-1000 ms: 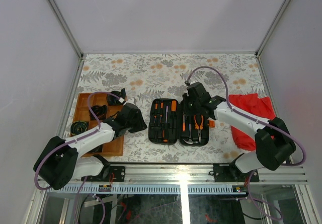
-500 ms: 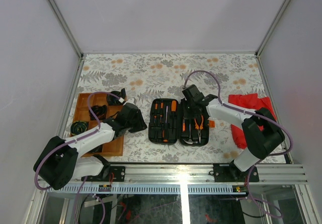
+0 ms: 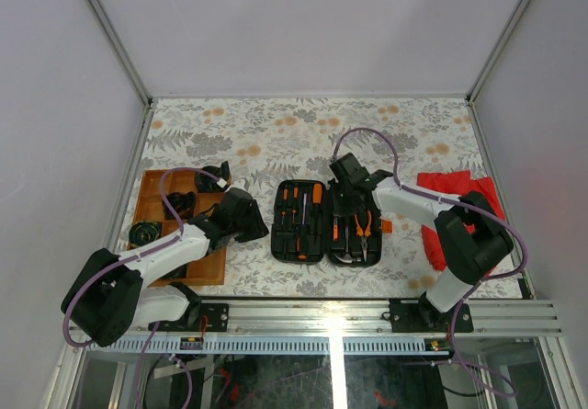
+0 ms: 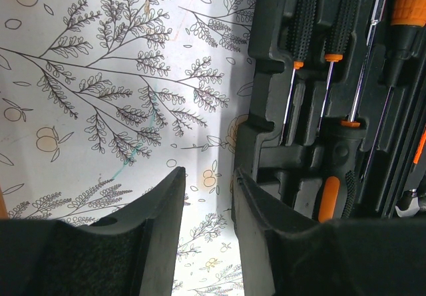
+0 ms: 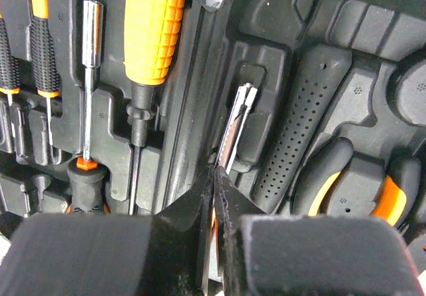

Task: Sort the tools into containers
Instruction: Adjust the utility knife in the storage box.

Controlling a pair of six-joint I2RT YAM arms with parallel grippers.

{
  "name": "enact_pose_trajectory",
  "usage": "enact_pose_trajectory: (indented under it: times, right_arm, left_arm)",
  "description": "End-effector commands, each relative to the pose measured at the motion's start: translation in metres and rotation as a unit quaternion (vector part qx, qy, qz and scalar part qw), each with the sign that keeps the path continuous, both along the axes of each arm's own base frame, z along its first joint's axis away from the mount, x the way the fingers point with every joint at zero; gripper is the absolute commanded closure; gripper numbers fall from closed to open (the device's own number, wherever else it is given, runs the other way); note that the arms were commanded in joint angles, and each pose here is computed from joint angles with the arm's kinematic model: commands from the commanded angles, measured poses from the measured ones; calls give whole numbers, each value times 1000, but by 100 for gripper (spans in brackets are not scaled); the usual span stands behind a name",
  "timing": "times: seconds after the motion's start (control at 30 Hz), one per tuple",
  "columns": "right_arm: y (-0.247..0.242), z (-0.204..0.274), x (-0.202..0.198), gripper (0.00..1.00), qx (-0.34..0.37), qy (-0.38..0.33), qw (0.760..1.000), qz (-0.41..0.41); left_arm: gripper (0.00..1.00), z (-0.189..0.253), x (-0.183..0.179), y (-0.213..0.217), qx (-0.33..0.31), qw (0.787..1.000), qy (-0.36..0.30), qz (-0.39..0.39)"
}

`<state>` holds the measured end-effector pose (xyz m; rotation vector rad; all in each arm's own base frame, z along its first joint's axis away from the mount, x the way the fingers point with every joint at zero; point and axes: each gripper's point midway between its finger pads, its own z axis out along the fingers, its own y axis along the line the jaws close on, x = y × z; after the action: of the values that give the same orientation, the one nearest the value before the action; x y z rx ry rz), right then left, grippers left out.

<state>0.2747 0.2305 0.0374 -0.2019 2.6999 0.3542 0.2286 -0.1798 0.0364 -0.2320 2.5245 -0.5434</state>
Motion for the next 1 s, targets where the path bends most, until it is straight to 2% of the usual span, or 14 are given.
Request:
enact_pose_trajectory:
  times: [0.0, 0.6, 0.77, 0.97]
  right_arm:
    - [8, 14, 9, 94, 3, -19, 1000, 12]
    - [-3, -23, -13, 96, -51, 39, 998, 21]
    - [16, 4, -4, 96, 8, -2, 999, 35]
    - [33, 56, 10, 94, 86, -85, 992, 33]
  left_arm:
    - [66, 8, 10, -5, -13, 1000, -19, -2]
    - [67, 8, 10, -5, -15, 1000, -19, -1]
    - [67, 9, 10, -5, -13, 1000, -21, -1]
    - [67, 9, 10, -4, -14, 1000, -21, 1]
